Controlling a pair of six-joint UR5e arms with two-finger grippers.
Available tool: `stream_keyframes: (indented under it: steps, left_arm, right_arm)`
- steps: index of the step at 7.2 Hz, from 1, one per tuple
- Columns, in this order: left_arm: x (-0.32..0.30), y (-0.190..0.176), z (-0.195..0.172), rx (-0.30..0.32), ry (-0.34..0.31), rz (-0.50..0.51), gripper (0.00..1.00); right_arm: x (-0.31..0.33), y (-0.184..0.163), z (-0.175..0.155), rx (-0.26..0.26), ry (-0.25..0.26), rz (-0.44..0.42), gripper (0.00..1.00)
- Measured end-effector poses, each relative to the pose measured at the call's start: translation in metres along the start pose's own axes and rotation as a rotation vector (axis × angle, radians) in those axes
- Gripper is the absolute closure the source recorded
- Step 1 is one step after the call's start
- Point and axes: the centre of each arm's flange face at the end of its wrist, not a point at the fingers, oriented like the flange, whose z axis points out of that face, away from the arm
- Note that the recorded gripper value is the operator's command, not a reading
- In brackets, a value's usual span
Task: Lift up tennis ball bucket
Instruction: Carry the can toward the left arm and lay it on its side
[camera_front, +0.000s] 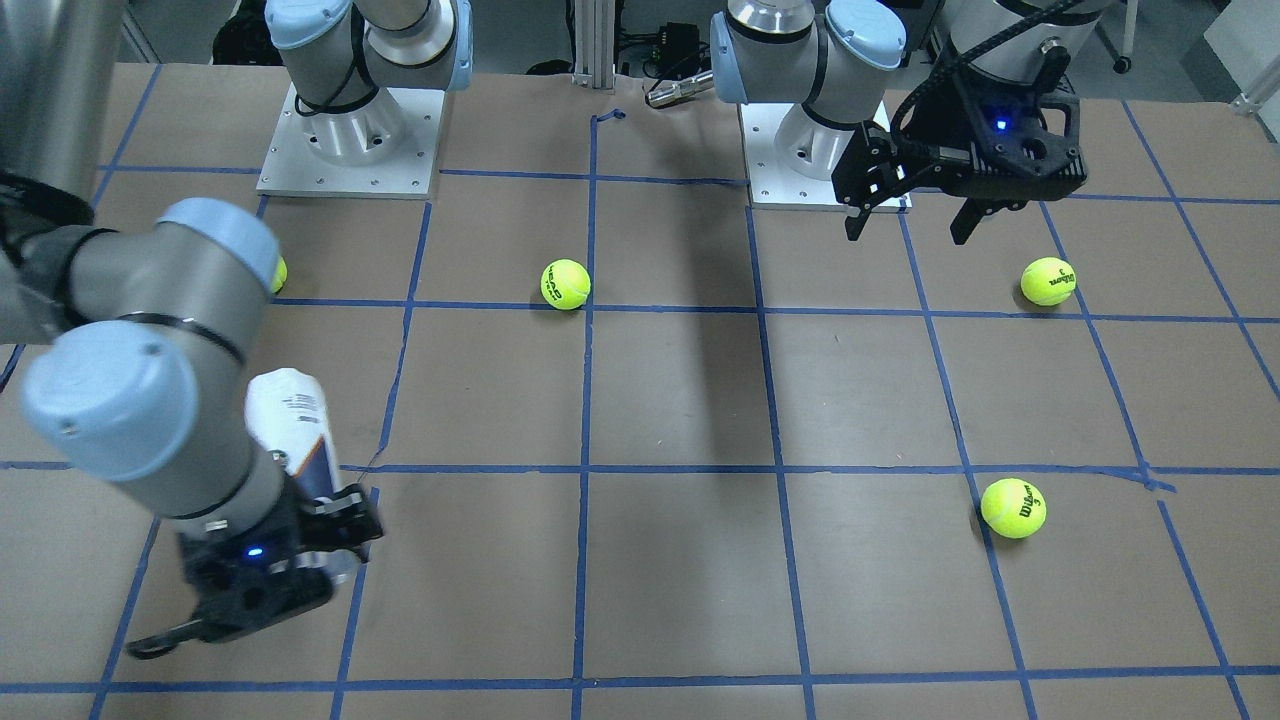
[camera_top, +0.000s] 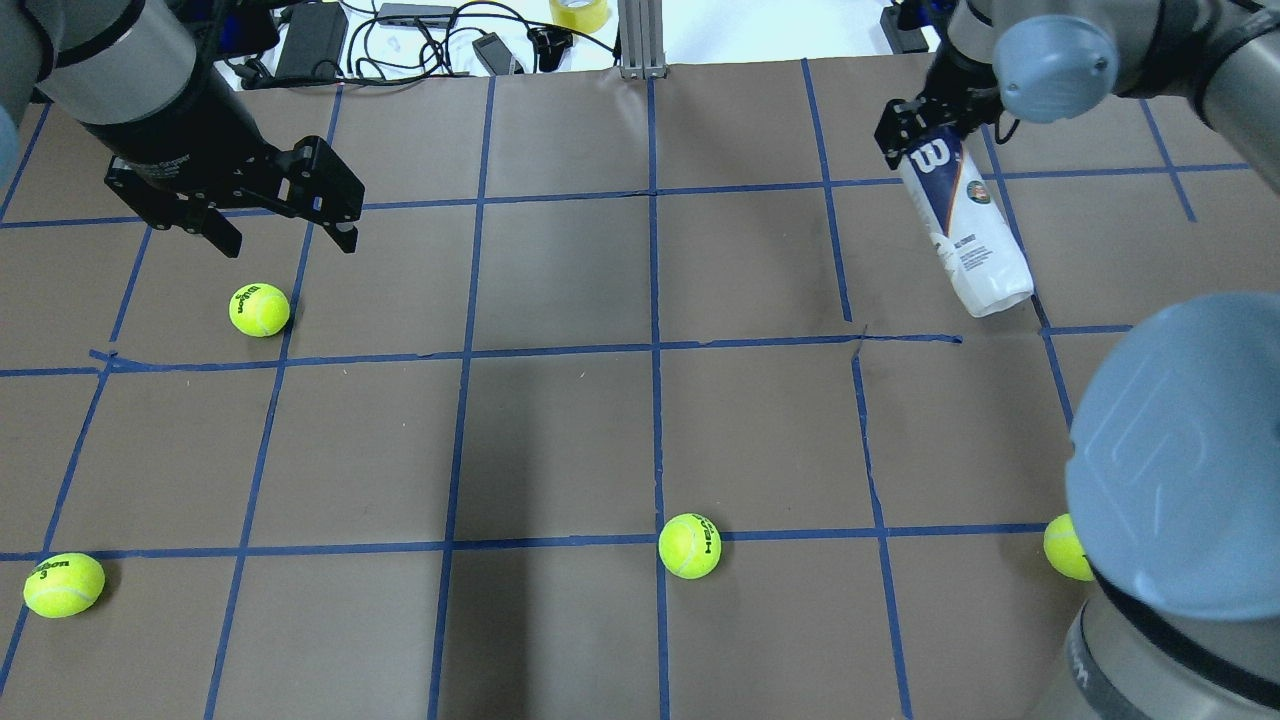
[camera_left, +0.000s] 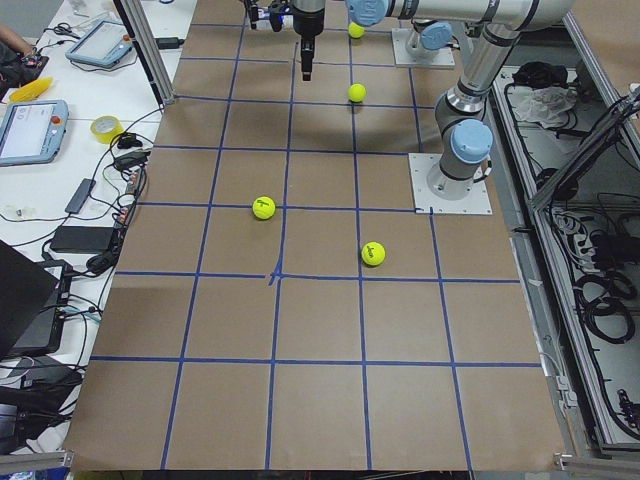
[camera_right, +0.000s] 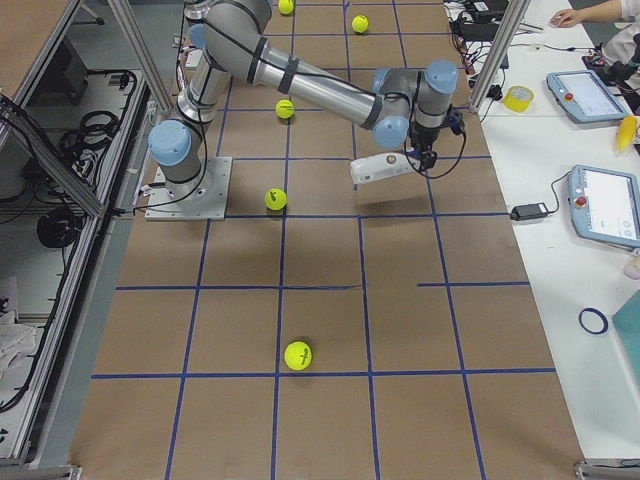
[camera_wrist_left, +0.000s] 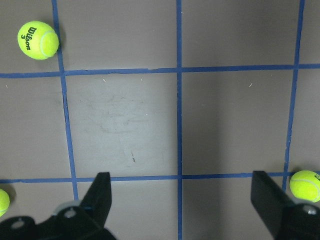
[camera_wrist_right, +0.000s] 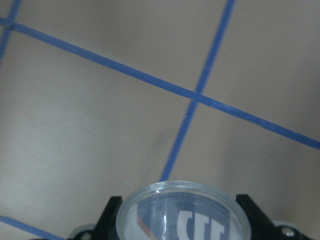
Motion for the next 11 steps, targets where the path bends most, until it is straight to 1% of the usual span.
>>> stream_keyframes:
  steps: [1,2,3,4,6,7,8,9,10,11]
  left_arm:
    - [-0.003,0.000,-0.003,0.003,-0.001,-0.005,0.00]
    - [-0.009,-0.002,-0.004,0.006,-0.002,-0.013,0.00]
    - [-0.020,-0.003,-0.006,0.009,-0.003,-0.025,0.00]
    - [-0.033,-0.005,-0.009,0.016,-0.005,-0.046,0.00]
    - [-0.074,-0.010,-0.015,0.027,-0.007,-0.086,0.00]
    - [-0.086,-0.008,-0.015,0.021,-0.009,-0.077,0.00]
    - [-0.092,-0.006,-0.015,0.015,-0.010,-0.074,0.00]
    - [-0.094,-0.006,-0.014,0.012,-0.009,-0.072,0.00]
    - [-0.093,-0.006,-0.014,0.011,-0.008,-0.069,0.00]
    - [-0.093,-0.006,-0.013,0.010,-0.005,-0.068,0.00]
  right_arm:
    - [-0.072,-0.015,0.001,0.024,0.000,-0.111,0.57]
    - [-0.136,-0.025,0.006,0.060,0.004,-0.226,0.57]
    - [-0.194,-0.032,0.017,0.096,0.012,-0.355,0.57]
    - [-0.242,-0.034,0.034,0.114,0.028,-0.496,0.57]
    - [-0.304,-0.031,0.053,0.135,0.065,-0.803,0.56]
    - [-0.331,-0.028,0.059,0.149,0.077,-0.936,0.56]
    - [-0.356,-0.023,0.069,0.147,0.078,-1.041,0.56]
    - [-0.370,-0.019,0.085,0.139,0.077,-1.124,0.52]
    - [-0.375,-0.019,0.098,0.142,0.083,-1.175,0.38]
    - [-0.377,-0.020,0.104,0.151,0.091,-1.205,0.00]
